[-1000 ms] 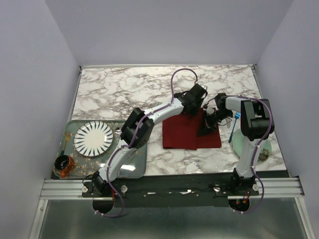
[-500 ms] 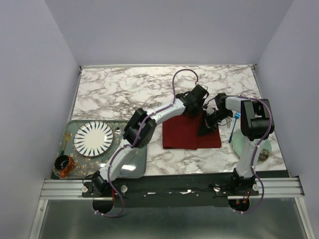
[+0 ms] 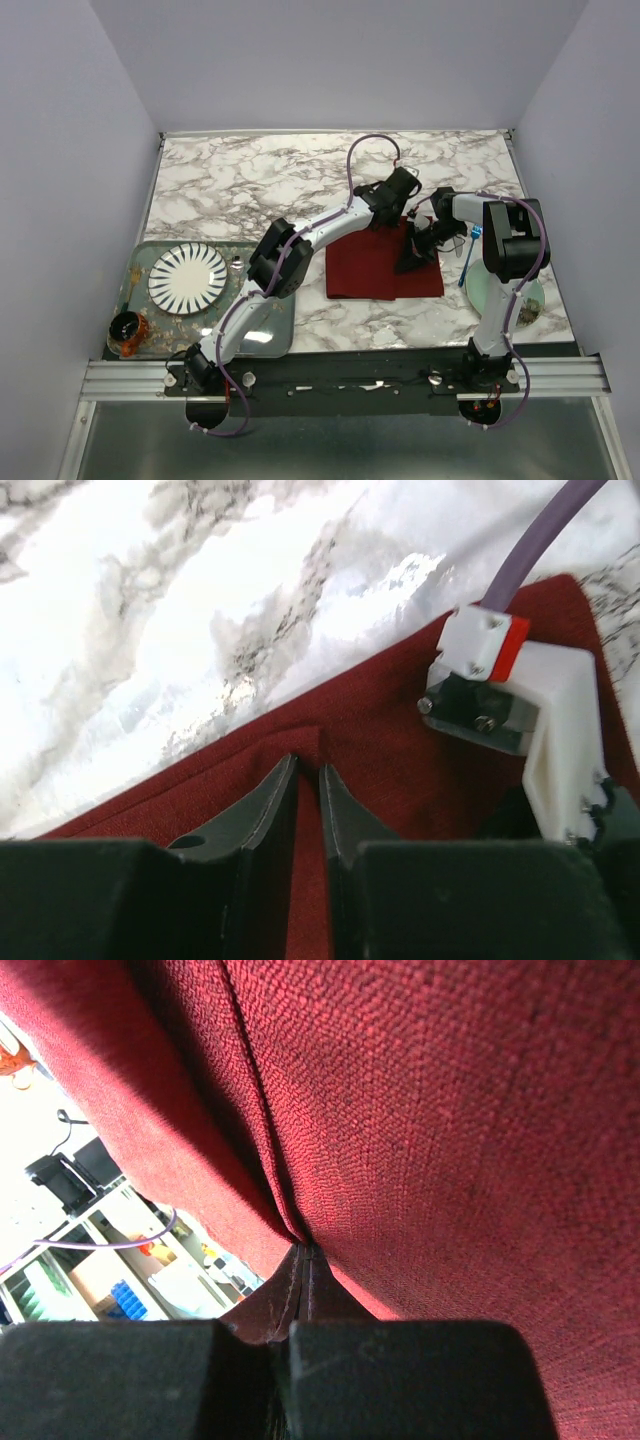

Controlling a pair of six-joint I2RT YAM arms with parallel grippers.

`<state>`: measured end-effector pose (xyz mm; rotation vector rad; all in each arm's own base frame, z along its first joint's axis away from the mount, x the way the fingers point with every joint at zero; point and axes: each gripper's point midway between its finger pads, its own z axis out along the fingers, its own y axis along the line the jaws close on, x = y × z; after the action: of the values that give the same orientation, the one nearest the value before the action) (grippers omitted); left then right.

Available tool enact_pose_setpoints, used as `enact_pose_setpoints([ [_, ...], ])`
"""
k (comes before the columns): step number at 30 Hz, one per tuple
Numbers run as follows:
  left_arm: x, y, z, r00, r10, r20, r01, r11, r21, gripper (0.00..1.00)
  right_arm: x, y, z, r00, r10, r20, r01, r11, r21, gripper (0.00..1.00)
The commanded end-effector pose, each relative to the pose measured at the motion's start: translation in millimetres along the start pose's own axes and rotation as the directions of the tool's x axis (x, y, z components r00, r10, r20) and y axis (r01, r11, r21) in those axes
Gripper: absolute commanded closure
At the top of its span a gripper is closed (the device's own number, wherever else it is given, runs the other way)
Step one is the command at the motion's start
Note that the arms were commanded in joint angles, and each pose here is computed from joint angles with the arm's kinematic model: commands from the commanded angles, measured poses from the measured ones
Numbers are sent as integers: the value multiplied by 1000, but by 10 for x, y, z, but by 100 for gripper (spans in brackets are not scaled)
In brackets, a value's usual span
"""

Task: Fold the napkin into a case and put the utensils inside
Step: Smooth out the square-folded napkin at the center of the board.

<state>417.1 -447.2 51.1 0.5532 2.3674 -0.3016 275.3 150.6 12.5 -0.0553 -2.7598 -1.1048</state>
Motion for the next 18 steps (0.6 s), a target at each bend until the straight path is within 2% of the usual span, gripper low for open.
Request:
enact_pose_setpoints([
  [1,-233,36,14,998,15,68,-13,1000,-26,77,90,-228,158,997,66,-48,-63,996,59,99],
  [7,-237,34,49,997,31,69,-30,999,-16,80,84,-215,160,997,63,-47,-60,997,54,99],
  [10,-185,22,77,998,34,55,-33,999,-8,78,80,-190,153,997,63,-47,-61,997,45,99],
  [11,-180,20,76,998,32,53,-32,999,-6,75,74,-180,148,997,60,-45,-58,997,42,99],
  [12,-166,18,81,998,32,50,-31,999,-4,62,73,-164,139,997,57,-44,-56,998,37,99],
  [13,-161,14,80,998,32,47,-32,999,-2,56,68,-133,117,998,52,-43,-51,998,30,99],
  [15,-177,38,69,999,27,47,-27,1000,-3,47,71,-94,80,998,38,-42,-37,999,25,96],
  [18,-310,95,-31,998,-12,65,11,1000,10,43,76,-17,-28,999,3,-35,-2,1000,29,87],
])
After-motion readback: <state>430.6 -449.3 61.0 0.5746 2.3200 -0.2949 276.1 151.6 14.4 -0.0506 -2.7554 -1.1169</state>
